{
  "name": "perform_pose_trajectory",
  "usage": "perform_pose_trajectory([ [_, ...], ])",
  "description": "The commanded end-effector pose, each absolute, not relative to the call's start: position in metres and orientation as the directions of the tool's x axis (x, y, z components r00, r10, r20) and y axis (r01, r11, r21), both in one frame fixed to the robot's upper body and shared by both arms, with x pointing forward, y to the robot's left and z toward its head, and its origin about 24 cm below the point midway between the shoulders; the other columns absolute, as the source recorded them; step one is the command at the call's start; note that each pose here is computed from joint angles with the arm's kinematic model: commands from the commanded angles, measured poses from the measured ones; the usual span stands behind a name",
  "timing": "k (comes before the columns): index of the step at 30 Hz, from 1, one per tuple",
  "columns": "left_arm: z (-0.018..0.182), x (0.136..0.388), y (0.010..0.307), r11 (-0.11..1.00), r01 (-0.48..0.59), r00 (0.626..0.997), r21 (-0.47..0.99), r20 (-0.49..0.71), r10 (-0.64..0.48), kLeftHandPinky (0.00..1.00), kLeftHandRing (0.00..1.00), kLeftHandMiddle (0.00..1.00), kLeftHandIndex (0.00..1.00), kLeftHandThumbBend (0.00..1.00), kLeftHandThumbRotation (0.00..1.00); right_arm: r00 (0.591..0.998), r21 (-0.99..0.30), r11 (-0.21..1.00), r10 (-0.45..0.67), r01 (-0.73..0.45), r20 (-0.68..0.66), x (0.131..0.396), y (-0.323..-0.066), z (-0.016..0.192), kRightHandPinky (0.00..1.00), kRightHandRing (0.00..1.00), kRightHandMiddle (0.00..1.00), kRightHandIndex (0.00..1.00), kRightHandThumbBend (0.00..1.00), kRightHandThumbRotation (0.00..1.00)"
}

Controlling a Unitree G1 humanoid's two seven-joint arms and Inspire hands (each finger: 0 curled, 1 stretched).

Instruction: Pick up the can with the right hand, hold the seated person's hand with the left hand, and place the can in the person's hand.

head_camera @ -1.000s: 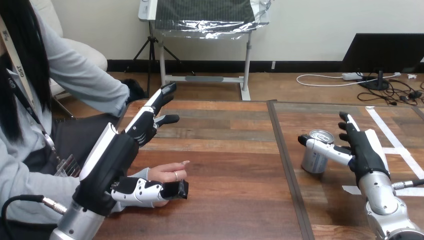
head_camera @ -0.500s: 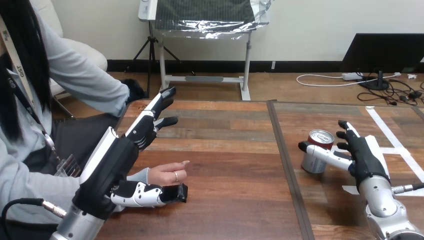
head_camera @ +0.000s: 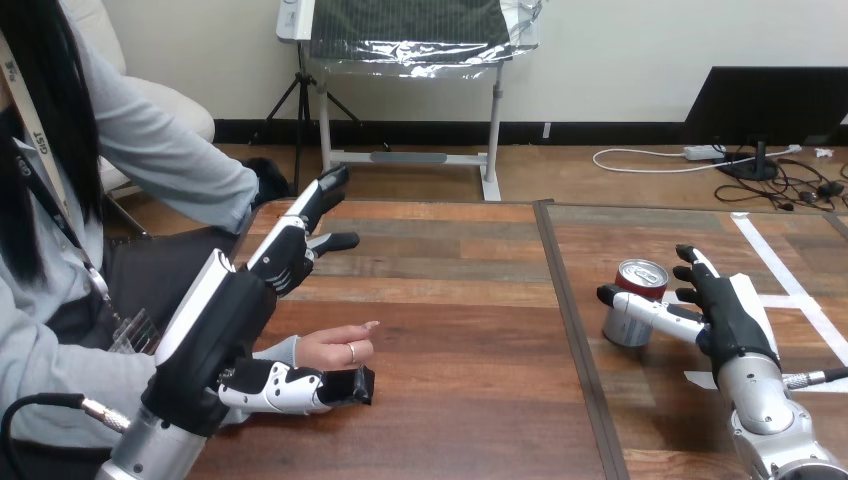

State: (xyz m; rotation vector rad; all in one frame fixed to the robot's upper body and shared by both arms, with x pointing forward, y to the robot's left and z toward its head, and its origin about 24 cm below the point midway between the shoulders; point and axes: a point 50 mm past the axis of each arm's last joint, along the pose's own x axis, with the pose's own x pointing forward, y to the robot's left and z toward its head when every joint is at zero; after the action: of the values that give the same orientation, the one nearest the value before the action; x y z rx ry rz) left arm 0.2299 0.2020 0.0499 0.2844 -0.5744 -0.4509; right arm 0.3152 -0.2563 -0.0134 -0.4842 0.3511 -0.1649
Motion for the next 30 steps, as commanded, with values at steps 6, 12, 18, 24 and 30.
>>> perform_pose_trajectory([
  [6, 0.0642, 0.2330, 0.1995, 0.854, 0.340, 0.698, 0.395, 0.502, -0.510, 0.85, 1.00, 1.00, 0.98, 1.00, 0.48, 0.948, -0.467, 0.880, -0.216, 0.085, -0.234, 0.3342, -0.2469, 0.0063, 0.82, 0.89, 0.92, 0.96, 1.00, 0.44],
  [12, 0.0638, 0.2324, 0.1996, 0.854, 0.345, 0.697, 0.389, 0.504, -0.511, 0.86, 1.00, 1.00, 0.98, 1.00, 0.46, 0.946, -0.472, 0.878, -0.218, 0.082, -0.241, 0.3337, -0.2463, 0.0049, 0.79, 0.86, 0.90, 0.95, 1.00, 0.45],
  [18, 0.0637, 0.2311, 0.2000, 0.855, 0.340, 0.697, 0.392, 0.506, -0.509, 0.86, 1.00, 1.00, 0.97, 1.00, 0.45, 0.942, -0.455, 0.886, -0.220, 0.085, -0.252, 0.3331, -0.2457, 0.0034, 0.74, 0.83, 0.89, 0.94, 1.00, 0.44],
  [24, 0.0635, 0.2296, 0.2005, 0.854, 0.341, 0.699, 0.392, 0.502, -0.510, 0.86, 1.00, 1.00, 0.97, 1.00, 0.45, 0.939, -0.458, 0.885, -0.225, 0.086, -0.259, 0.3323, -0.2451, 0.0017, 0.73, 0.82, 0.88, 0.93, 1.00, 0.41],
  [30, 0.0634, 0.2277, 0.2013, 0.854, 0.335, 0.700, 0.399, 0.501, -0.508, 0.85, 1.00, 1.00, 0.97, 1.00, 0.46, 0.937, -0.449, 0.889, -0.227, 0.088, -0.266, 0.3320, -0.2439, 0.0003, 0.75, 0.83, 0.87, 0.92, 1.00, 0.39],
])
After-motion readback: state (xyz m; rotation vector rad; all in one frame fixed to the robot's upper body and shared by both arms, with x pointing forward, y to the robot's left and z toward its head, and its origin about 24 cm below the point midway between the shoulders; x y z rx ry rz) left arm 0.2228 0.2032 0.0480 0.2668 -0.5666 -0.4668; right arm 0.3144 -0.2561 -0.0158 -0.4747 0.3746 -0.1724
